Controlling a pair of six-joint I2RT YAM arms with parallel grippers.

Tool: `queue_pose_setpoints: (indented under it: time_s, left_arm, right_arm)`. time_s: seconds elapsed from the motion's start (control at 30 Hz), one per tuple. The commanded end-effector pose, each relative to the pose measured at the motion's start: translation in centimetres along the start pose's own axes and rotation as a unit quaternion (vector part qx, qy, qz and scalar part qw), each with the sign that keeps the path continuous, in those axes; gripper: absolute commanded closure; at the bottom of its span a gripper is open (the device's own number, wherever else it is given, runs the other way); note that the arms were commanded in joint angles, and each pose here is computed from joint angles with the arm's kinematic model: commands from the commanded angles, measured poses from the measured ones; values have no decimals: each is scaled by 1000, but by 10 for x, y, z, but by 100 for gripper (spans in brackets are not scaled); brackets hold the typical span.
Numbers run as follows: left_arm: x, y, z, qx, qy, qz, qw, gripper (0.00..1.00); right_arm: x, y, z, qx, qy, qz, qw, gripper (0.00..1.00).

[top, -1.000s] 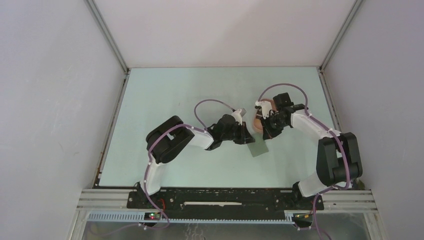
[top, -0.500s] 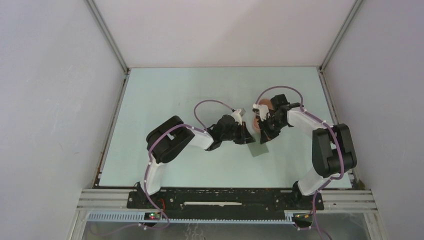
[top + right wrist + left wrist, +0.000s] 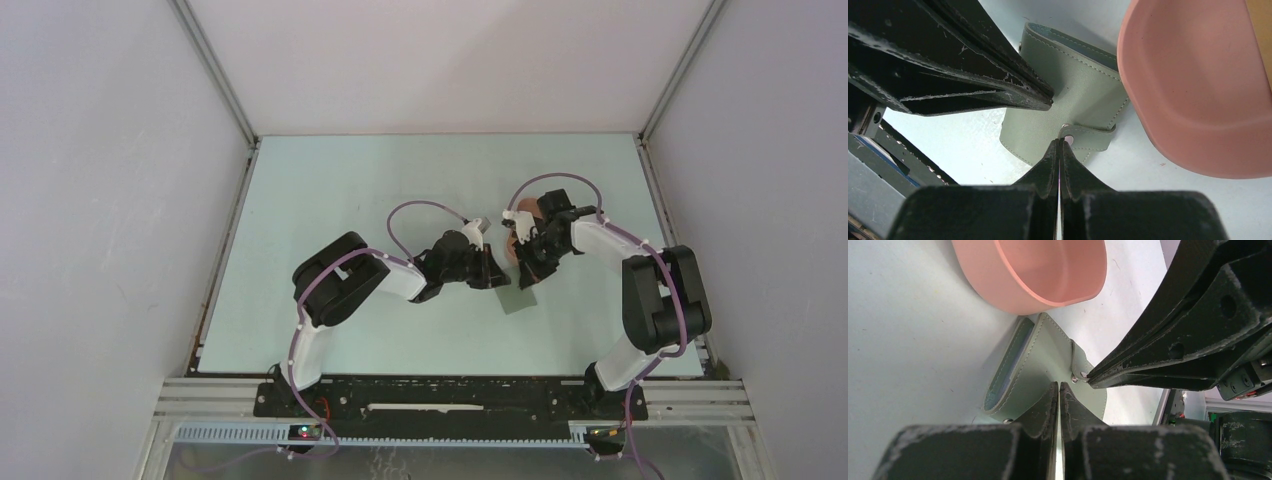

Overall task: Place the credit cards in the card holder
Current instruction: Close the card holder at the center of the board.

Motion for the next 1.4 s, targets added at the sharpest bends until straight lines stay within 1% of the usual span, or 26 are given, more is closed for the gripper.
queue_pose_setpoints:
  time_s: [0.0, 0.73, 1.03, 1.37]
  left_arm:
    - [-3, -2, -7, -4, 3, -10, 1000, 93]
    - [0, 0, -9, -5, 4, -10, 1000, 93]
    - [0, 1, -10, -5, 5, -8, 1000, 94]
    - [-1, 2, -9, -6, 5, -7, 1000, 94]
  right_arm:
    - [-5, 4, 14, -8, -22, 0, 1000, 100]
    - [-3, 6, 21, -14, -40, -22, 999, 100]
    - [5, 11, 17, -34, -20, -31, 999, 100]
    - [16, 3, 11, -25, 10, -57, 998, 100]
Point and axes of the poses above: each gripper's point midway between its finger pads, its own x axis out along the fingers, its own y axis along the line the jaws close on, z = x × y, the point moved 7 cm from there along -x, back along the fingers, and after that the axes turned 14 degrees about x, right-handed, at the moved point
